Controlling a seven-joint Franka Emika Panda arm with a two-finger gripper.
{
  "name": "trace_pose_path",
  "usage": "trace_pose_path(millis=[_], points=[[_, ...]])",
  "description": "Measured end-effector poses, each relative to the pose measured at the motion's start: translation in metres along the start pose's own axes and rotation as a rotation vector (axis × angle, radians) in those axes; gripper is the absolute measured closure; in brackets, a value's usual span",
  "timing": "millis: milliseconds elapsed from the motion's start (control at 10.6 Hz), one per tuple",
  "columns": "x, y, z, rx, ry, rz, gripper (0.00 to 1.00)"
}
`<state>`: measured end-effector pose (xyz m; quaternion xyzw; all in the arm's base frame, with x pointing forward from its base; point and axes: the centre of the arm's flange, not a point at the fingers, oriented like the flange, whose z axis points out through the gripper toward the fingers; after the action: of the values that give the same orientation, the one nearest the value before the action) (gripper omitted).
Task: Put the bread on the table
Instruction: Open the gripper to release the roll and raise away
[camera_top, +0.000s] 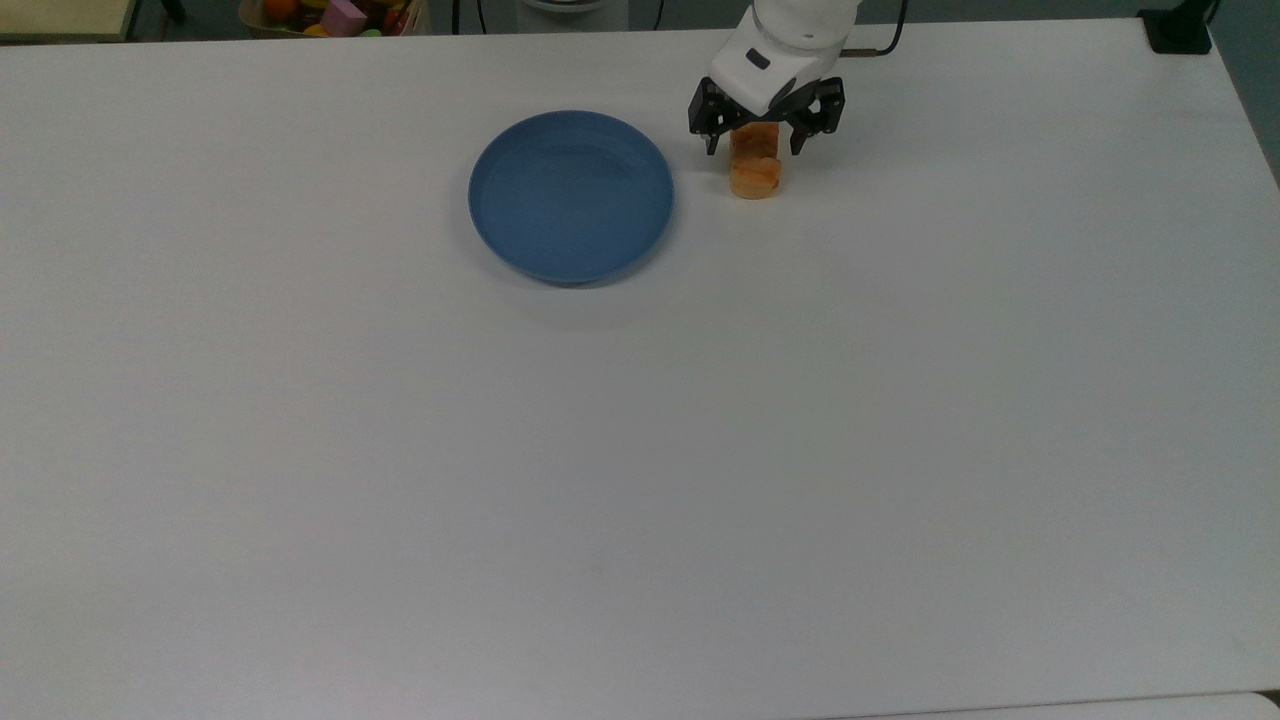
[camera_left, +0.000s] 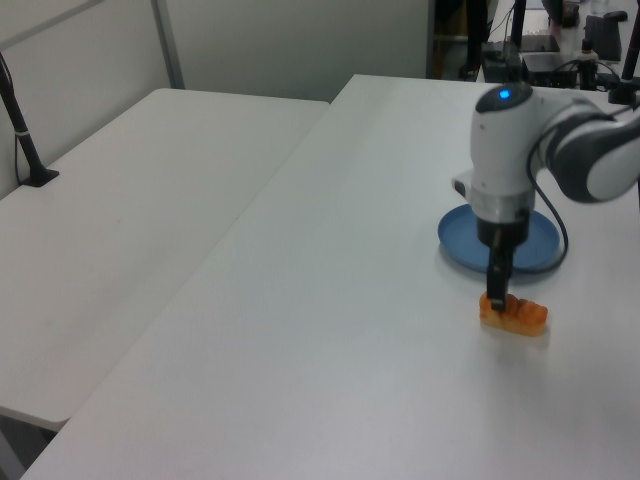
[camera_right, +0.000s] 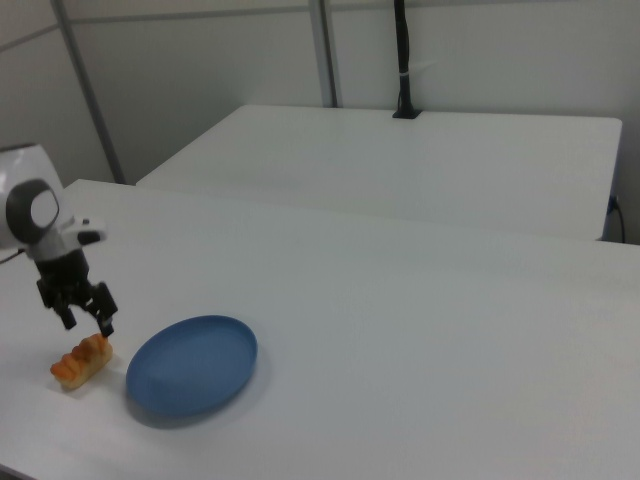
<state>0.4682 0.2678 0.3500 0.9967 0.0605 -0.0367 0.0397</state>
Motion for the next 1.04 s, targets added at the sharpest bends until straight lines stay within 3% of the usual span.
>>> trace_pose_path(millis=[284,567,1040], points=[[0.032,0.044,-0.075,-0.012,0.028,0.004,0.00],[0.054,0.132,-0.157,-0.016,0.063,0.002,0.00],[0.024,0.232,-0.239,-0.020,0.068,0.070,0.00]])
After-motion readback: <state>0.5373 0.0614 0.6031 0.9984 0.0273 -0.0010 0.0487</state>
